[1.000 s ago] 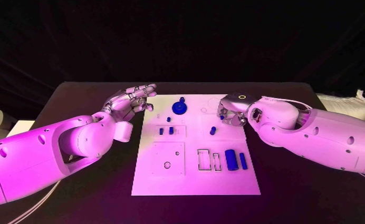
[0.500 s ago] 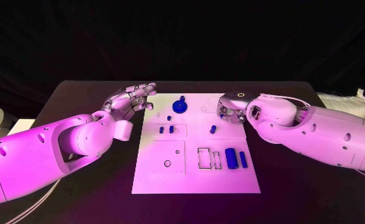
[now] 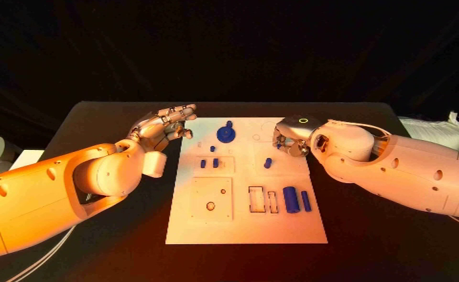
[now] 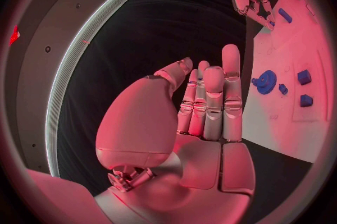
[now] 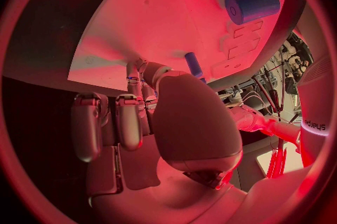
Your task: Assemble the parts on the task board
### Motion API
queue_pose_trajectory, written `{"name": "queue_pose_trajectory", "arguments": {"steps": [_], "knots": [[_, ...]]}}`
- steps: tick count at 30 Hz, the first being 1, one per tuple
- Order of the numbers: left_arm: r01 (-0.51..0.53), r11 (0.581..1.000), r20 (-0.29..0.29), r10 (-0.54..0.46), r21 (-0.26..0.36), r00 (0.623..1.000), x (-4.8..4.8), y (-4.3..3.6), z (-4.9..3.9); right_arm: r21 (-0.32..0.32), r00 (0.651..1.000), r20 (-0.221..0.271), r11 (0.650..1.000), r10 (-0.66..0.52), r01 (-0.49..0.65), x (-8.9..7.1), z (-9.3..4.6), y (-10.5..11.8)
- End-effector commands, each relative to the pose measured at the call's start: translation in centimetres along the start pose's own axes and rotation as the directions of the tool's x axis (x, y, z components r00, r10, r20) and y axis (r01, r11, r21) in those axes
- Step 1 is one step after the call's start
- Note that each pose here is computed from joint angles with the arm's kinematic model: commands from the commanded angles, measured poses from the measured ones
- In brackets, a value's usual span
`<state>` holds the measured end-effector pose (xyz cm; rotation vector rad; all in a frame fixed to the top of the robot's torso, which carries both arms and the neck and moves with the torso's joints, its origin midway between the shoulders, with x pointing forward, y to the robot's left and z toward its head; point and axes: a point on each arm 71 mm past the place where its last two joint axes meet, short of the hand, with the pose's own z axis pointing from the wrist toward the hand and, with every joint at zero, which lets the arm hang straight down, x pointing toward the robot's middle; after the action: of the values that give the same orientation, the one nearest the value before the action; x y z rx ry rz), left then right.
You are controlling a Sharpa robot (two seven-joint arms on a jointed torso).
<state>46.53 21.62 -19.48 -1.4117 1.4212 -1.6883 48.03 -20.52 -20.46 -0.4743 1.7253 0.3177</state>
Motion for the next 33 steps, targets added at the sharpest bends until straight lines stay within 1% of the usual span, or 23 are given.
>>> {"name": "queue_pose_trajectory", "arguments": {"steps": [1,6,14,21,26,29,33], "knots": [[0.007,1.000,-0.006,-0.007,0.000,1.000,0.11,0.00,-0.01,-0.006,0.999,0.047,1.000,0.001,-0.001,-0.2,-0.2,0.3],[0.006,1.000,-0.006,-0.006,-0.001,1.000,0.10,0.00,-0.02,0.003,0.997,0.071,1.000,0.007,-0.007,-0.5,-0.4,0.0],[0.006,1.000,-0.006,-0.006,-0.003,1.000,0.09,0.02,-0.01,0.008,0.997,0.083,1.000,0.012,-0.013,-0.8,-0.7,-0.1],[0.006,1.000,-0.005,-0.006,-0.004,1.000,0.05,0.02,-0.02,0.000,0.995,0.095,1.000,0.025,-0.025,-1.4,-1.5,0.1],[0.005,1.000,-0.003,-0.005,-0.004,1.000,-0.01,0.01,-0.04,-0.027,0.992,0.116,0.999,0.044,-0.041,-2.2,-2.2,0.9],[0.005,1.000,-0.003,-0.005,-0.003,1.000,-0.02,0.00,-0.04,-0.064,0.989,0.136,0.997,0.060,-0.052,-2.9,-2.6,2.3],[0.006,1.000,-0.006,-0.006,-0.004,1.000,0.06,0.04,-0.01,-0.112,0.985,0.154,0.992,0.078,-0.061,-3.4,-2.8,4.0]]}}
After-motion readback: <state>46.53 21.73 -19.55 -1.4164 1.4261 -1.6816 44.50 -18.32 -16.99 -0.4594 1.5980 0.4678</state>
